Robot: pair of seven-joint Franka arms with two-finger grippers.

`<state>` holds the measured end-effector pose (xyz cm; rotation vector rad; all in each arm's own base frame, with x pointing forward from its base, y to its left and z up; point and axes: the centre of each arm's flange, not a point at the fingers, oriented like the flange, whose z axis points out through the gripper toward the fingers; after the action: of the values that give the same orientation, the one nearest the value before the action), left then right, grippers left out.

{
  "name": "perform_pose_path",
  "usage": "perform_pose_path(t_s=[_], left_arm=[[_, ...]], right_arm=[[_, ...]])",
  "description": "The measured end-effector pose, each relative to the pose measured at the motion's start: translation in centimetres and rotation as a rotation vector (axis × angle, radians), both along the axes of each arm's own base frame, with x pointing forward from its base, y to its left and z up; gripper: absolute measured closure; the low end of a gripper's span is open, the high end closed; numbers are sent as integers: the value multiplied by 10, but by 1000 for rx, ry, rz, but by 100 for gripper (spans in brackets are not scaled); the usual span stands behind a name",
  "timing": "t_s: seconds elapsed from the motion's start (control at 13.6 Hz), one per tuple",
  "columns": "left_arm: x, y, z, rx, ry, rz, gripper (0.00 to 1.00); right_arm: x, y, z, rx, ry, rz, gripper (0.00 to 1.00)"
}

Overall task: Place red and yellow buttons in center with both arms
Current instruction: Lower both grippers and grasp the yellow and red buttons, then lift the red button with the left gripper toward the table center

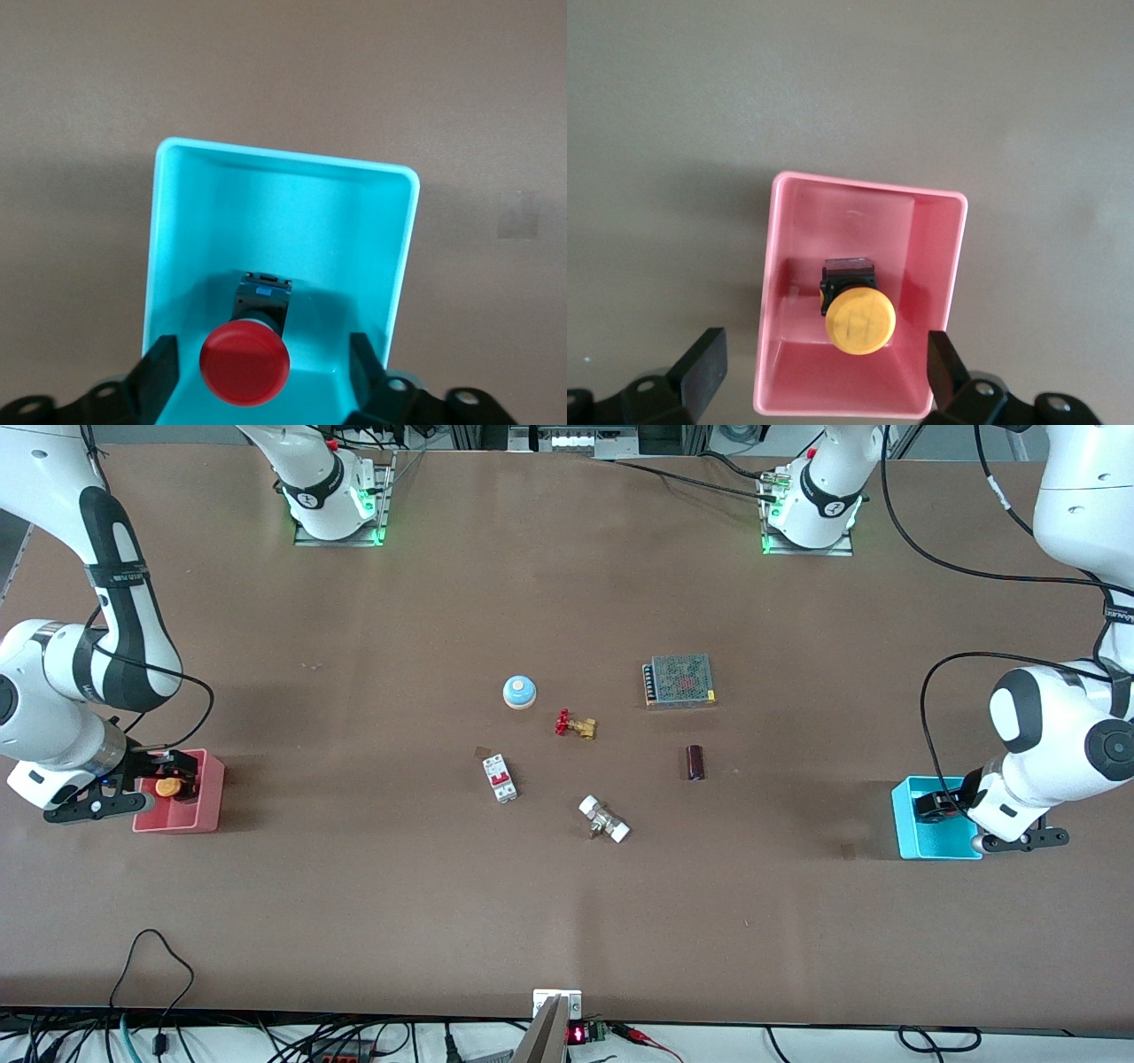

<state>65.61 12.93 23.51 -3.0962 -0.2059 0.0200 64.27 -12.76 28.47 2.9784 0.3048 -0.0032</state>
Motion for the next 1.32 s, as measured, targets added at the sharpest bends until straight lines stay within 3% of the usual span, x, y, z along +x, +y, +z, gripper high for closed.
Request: perform_pose_path(t_s=[0.29, 0.51, 0.59, 0.73, 0.81, 0.95, 1.32], left_arm=[[-1, 3, -7, -1, -2, 5, 20], [-4, 10, -12, -3, 3, 15, 43], [-5, 10, -14, -4, 7, 15, 44], [-8, 9, -18, -6, 16, 13, 63], [-8, 9, -18, -6, 15, 8, 64], [-6, 9, -8, -2, -4, -30, 64], [-2, -12, 98, 20, -76, -116, 64]], right_arm=[[-2, -16, -12, 2, -6, -25, 0], [-4, -23, -21, 14, -2, -44, 0], [-4, -22, -24, 23, 0, -51, 0], [-4, -21, -29, 29, 4, -54, 4], [-4, -21, -30, 29, 5, -54, 4], [-4, -21, -31, 29, 4, -54, 19], [-3, -21, -32, 28, -2, -53, 22]])
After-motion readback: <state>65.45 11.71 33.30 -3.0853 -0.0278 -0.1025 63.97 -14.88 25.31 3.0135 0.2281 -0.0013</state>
